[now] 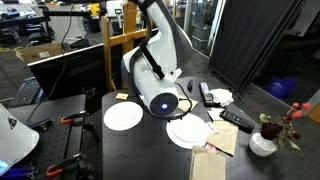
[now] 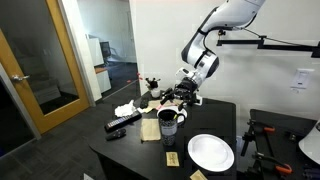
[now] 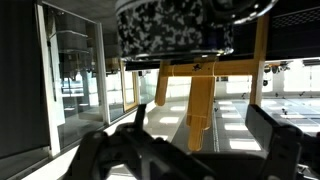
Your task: Put the pen in the mug
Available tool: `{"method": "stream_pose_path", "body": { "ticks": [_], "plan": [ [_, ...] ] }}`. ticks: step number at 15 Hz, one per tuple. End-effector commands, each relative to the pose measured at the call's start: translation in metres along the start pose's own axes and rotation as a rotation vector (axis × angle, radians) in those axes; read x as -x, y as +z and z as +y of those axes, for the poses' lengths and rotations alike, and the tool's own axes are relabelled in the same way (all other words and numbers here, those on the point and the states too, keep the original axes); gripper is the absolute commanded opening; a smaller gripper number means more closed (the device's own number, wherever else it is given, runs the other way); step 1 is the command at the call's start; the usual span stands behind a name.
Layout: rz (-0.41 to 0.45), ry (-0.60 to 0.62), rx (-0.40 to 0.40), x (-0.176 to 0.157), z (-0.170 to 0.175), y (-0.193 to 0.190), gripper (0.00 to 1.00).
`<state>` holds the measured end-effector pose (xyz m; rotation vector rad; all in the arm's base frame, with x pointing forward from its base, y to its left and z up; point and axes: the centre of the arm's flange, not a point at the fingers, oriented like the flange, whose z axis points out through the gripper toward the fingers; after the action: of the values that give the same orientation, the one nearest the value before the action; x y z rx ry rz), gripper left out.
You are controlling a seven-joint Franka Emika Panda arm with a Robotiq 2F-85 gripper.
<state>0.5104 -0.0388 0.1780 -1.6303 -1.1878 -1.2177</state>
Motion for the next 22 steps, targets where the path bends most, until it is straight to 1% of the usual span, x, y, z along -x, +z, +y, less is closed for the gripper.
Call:
{"method": "stream_pose_path", "body": {
  "ticks": [1,4,10,15,19,22],
  "plan": [
    [0.019,-0.044,0.011,-0.036,-0.002,0.0,1.0],
    [0.026,-0.082,0.02,-0.064,-0.003,-0.004,1.0],
    [0.033,-0.152,0.034,-0.131,-0.007,-0.016,1.0],
    [0.051,-0.193,0.027,-0.189,-0.013,-0.026,1.0],
    [0.063,-0.237,0.022,-0.222,-0.021,-0.029,1.0],
    [0.073,-0.264,0.011,-0.236,-0.028,-0.028,1.0]
  ]
}}
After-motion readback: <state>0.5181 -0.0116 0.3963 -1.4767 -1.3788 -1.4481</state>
